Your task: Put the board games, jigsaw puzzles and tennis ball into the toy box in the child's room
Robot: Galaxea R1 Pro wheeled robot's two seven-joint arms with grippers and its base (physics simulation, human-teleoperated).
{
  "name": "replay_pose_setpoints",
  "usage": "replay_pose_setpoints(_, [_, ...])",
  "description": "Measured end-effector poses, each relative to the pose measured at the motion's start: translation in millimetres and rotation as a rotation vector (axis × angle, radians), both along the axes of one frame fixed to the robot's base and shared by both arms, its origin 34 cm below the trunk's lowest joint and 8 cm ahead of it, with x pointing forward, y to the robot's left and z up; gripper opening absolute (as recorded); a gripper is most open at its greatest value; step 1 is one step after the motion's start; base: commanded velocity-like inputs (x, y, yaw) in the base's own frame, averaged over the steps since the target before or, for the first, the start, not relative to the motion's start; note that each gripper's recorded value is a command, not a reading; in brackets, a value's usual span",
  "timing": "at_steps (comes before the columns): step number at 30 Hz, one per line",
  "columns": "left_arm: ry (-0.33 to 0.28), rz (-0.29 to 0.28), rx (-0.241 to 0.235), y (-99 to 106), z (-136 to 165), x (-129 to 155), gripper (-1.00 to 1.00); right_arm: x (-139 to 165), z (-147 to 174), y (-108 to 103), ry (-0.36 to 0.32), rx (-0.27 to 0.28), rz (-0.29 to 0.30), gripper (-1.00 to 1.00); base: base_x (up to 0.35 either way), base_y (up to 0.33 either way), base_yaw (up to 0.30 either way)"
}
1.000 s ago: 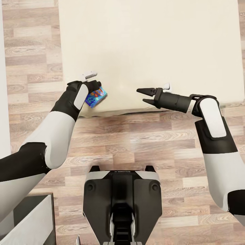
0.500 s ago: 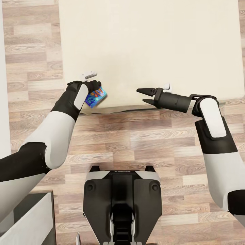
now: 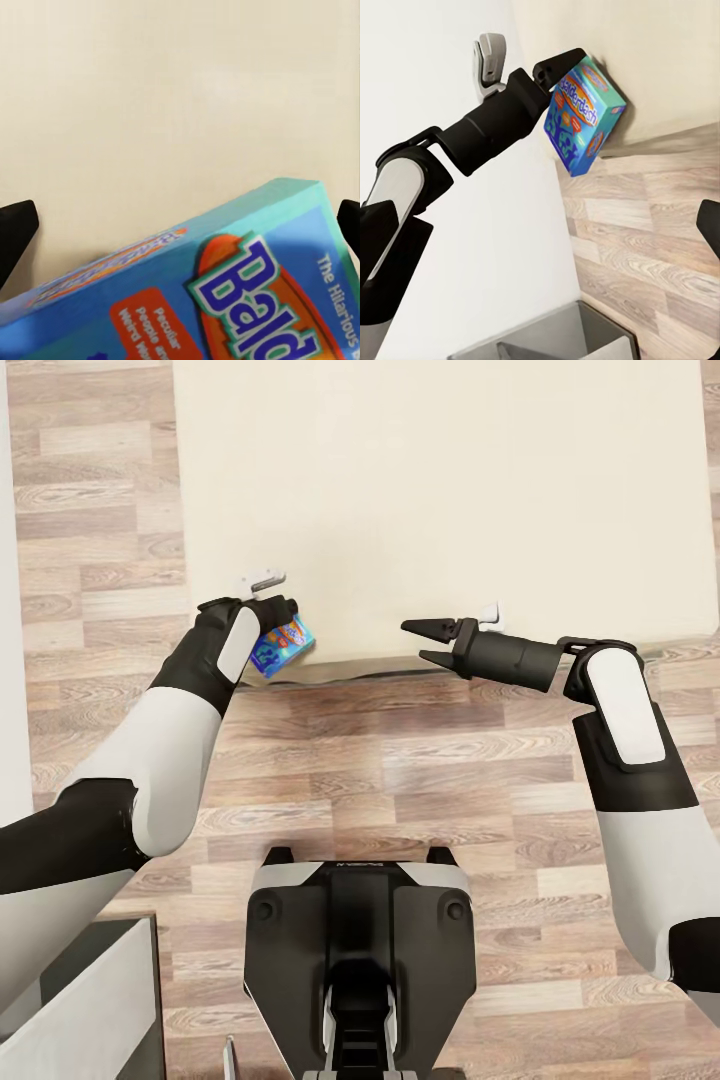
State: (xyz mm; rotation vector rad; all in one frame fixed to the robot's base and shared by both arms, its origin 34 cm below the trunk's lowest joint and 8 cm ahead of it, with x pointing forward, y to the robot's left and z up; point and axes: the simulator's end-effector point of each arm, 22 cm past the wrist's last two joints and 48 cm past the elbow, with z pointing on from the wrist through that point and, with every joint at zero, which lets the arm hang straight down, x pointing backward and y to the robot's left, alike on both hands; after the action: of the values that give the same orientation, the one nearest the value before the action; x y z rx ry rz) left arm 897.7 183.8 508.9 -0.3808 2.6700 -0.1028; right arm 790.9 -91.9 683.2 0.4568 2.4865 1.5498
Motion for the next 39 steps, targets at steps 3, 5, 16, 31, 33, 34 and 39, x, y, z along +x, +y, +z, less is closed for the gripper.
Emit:
replay_pose_setpoints(3, [-0.001, 0.0, 0.0, 0.0, 0.1, 0.1, 1.0, 0.0, -0.1, 0.0, 0.0, 0.0, 0.0, 1.0, -0.003, 0.0, 0.0])
replay_pose_setpoints(5, [-0.001, 0.0, 0.0, 0.0, 0.1, 0.2, 1.0, 0.0, 0.0, 0.0, 0.0, 0.0, 0.0, 1.0, -0.002, 0.0, 0.0])
replay_pose_setpoints(16, [0.0, 0.001, 0.0, 0.0, -0.3, -0.2, 1.0, 0.0, -0.2, -0.1, 0.0, 0.0, 0.0, 1.0, -0.078, 0.0, 0.0])
replay_pose_setpoints(31, [0.0, 0.0, 0.0, 0.0, -0.2, -0.3, 1.0, 0.0, -0.1, 0.0, 0.0, -0.001, 0.0, 1.0, -0.007, 0.0, 0.0])
replay_pose_setpoints(33, [-0.001, 0.0, 0.0, -0.1, -0.2, -0.2, 1.0, -0.1, 0.0, 0.1, 0.0, 0.0, 0.001, 1.0, 0.0, 0.0, 0.0])
replay_pose_setpoints(34, [-0.001, 0.0, 0.0, -0.1, 0.0, 0.0, 1.0, -0.1, 0.2, 0.3, -0.001, 0.0, 0.001, 1.0, 0.0, 0.0, 0.0])
replay_pose_setpoints(39, [-0.001, 0.0, 0.0, -0.2, 0.1, 0.1, 1.0, 0.0, 0.5, 0.5, -0.001, 0.001, 0.001, 1.0, 0.0, 0.0, 0.0])
